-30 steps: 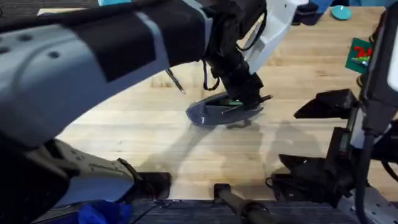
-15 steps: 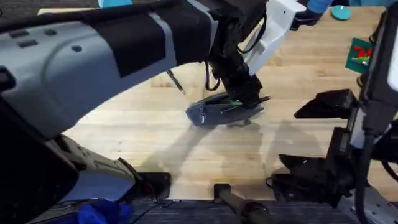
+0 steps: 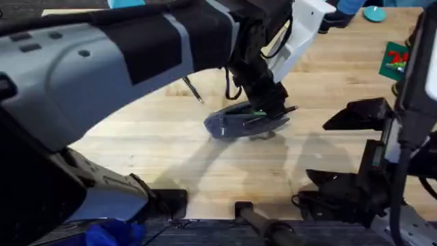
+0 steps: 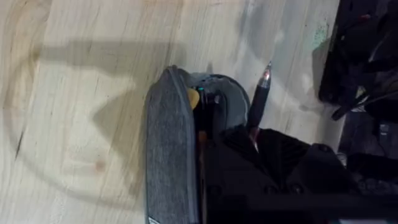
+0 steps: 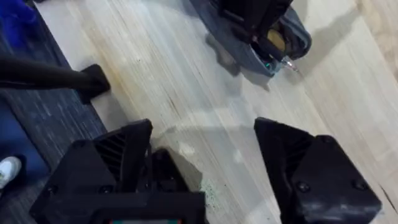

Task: Unzip the bag, pick up the pens from the table one at a time and place them inside, then zip the bag closed.

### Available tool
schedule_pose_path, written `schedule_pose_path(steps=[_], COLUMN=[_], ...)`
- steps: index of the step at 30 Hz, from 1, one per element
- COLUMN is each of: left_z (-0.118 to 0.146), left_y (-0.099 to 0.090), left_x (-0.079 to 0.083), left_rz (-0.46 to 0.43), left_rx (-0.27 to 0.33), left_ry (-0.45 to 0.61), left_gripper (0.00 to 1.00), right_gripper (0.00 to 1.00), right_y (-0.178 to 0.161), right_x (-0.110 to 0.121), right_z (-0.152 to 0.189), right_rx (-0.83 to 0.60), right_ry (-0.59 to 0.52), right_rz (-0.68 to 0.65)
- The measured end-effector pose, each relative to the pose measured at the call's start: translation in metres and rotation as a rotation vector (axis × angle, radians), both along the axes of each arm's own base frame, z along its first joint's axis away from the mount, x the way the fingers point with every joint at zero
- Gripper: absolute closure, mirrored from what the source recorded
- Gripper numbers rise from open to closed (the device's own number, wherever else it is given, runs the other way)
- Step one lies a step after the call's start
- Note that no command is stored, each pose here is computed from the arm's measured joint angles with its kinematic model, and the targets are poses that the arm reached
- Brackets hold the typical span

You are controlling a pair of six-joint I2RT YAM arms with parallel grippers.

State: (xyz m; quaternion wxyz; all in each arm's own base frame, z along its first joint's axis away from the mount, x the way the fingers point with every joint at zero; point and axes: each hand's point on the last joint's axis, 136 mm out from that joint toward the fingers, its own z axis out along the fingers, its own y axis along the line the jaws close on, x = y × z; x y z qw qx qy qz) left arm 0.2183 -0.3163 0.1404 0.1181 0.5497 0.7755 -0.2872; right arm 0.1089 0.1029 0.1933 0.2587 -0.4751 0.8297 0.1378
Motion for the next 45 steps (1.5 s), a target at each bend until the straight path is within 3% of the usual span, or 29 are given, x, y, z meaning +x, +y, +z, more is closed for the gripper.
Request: schedule_pose_path(steps=[15,45], left_z=[0.072,0.06], left_y=[-0.017,-0.015], left_x=[0.015,0.02], left_rz=[-0.009,-0.034], left_rx=[-0.094,-0.056], left_ry=[-0.077,-0.108], left_gripper=[0.958,0.958], right_gripper=[0.004,0.005], right_y=[0.0,0.0], right_x=[0.0,0.0], right_z=[0.0,0.0], right_rx=[0.001,0.001], right_ry=[0.002,0.001], right_rz=[-0.002,-0.003])
